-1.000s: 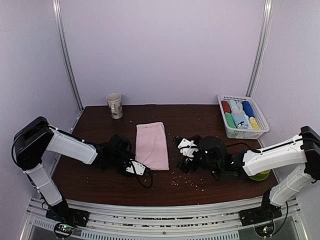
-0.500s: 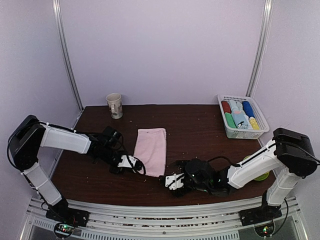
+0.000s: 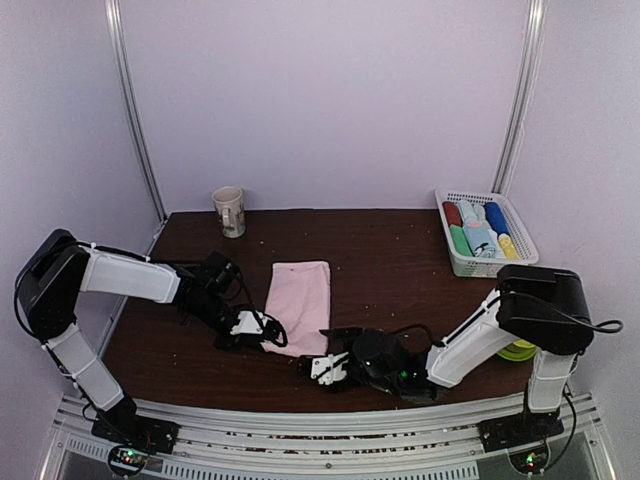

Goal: Roll the towels
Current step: Roll the towel at the center of the board.

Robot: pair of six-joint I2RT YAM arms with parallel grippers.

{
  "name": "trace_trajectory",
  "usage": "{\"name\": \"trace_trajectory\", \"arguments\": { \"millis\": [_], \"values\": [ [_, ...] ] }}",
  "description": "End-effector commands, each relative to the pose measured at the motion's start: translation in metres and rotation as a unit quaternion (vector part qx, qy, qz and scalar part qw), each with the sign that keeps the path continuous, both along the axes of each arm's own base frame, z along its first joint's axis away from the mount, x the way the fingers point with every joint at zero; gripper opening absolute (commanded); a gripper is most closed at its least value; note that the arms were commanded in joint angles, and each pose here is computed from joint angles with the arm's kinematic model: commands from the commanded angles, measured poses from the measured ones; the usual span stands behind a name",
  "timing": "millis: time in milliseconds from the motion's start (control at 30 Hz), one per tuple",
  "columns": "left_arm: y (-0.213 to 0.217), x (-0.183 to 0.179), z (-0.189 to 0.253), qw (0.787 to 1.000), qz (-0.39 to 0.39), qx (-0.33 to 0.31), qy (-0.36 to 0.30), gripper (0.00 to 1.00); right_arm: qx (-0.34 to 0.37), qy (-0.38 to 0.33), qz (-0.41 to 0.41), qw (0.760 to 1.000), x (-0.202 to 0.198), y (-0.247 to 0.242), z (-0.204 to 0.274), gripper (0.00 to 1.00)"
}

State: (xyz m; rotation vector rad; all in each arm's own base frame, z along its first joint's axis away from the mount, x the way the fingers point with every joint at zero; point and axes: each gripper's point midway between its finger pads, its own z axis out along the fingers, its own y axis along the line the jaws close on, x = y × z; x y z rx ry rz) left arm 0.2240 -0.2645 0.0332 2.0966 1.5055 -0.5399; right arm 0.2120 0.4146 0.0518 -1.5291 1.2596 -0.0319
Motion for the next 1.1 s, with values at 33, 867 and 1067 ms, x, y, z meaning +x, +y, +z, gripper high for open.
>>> {"name": "trace_trajectory", "arguments": {
  "millis": [33,867,1067],
  "values": [
    [-0.004,-0.002,0.003,1.0,-0.007,-0.009,0.012,0.0,-0.027,-0.003,0.002,1.0,0.001,0.006,-0.017,0.75],
    [0.012,-0.023,0.012,0.999,-0.035,-0.016,-0.027,0.98,0.031,0.19,-0.013,0.981,-0.004,0.033,-0.012,0.0],
    [0.012,-0.022,0.006,1.0,-0.013,-0.016,-0.011,0.97,0.049,0.268,-0.027,0.962,0.002,0.032,-0.016,0.0]
  ]
}}
